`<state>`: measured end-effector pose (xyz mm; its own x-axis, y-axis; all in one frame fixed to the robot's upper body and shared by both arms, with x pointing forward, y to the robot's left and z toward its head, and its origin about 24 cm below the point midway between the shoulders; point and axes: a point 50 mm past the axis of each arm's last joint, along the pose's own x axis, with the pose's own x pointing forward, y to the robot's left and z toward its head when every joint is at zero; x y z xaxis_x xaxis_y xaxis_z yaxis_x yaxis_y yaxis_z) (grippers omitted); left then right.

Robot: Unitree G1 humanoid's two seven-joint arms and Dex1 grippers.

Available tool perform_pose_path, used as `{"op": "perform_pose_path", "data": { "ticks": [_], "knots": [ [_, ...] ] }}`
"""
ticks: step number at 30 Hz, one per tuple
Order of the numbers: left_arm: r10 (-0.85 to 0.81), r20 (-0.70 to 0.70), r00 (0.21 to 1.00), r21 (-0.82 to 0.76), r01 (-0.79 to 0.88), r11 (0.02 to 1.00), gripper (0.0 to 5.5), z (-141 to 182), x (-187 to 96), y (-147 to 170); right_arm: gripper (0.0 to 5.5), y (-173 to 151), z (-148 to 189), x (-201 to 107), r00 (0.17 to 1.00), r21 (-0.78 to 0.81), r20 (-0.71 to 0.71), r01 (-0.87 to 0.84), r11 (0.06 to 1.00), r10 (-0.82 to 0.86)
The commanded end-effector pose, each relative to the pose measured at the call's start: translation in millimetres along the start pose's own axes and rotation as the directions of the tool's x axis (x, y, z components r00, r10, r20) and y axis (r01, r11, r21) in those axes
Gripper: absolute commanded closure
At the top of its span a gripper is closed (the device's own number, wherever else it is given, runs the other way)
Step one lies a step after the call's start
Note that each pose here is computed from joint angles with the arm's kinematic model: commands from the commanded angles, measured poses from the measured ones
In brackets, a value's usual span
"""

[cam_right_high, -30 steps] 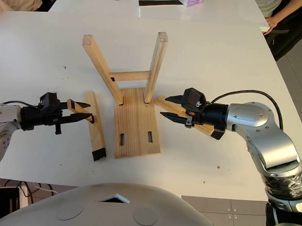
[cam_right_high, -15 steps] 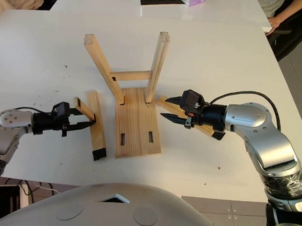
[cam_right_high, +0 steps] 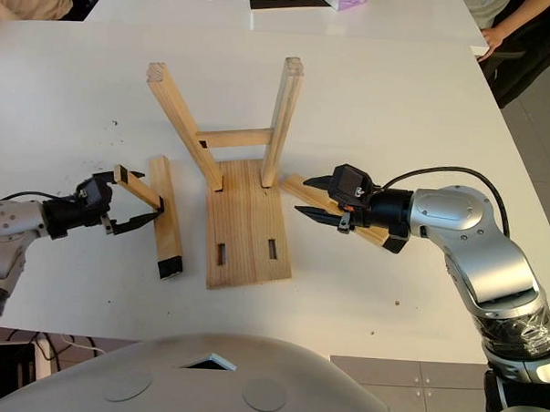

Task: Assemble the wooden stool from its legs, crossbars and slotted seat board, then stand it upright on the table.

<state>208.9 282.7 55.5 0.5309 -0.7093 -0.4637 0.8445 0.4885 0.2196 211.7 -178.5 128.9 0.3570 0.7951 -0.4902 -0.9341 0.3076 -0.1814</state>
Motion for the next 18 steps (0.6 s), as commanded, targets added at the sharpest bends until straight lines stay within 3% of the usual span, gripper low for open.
{"op": "perform_pose_path", "data": {
  "ticks": [1, 9, 15, 18],
  "knots": [
    [-0.075, -0.047, 0.996, -0.040, 0.073, 0.997, 0.78, 8.9, -18.0, -9.2, 3.21, -3.6, 2.0, -3.9, 1.000, -0.024, -0.004, 0.010, 1.000, -0.010],
    [-0.031, 0.235, 0.972, -0.156, 0.069, 0.985, 0.78, 72.1, -40.7, -1.2, 3.21, -7.2, 2.1, -8.0, 1.000, -0.029, -0.008, 0.023, 0.999, -0.023],
    [-0.065, 0.432, 0.900, -0.182, 0.158, 0.971, 1.70, 114.6, -49.4, -7.3, 3.21, -6.8, 1.8, -8.6, 1.000, -0.032, -0.015, 0.009, 0.999, -0.009],
    [0.003, 0.460, 0.888, -0.182, 0.091, 0.979, 1.70, 123.0, -45.9, -0.3, 3.21, -7.8, 1.9, -8.3, 1.000, -0.035, -0.016, 0.005, 0.999, -0.006]
  ]
}}
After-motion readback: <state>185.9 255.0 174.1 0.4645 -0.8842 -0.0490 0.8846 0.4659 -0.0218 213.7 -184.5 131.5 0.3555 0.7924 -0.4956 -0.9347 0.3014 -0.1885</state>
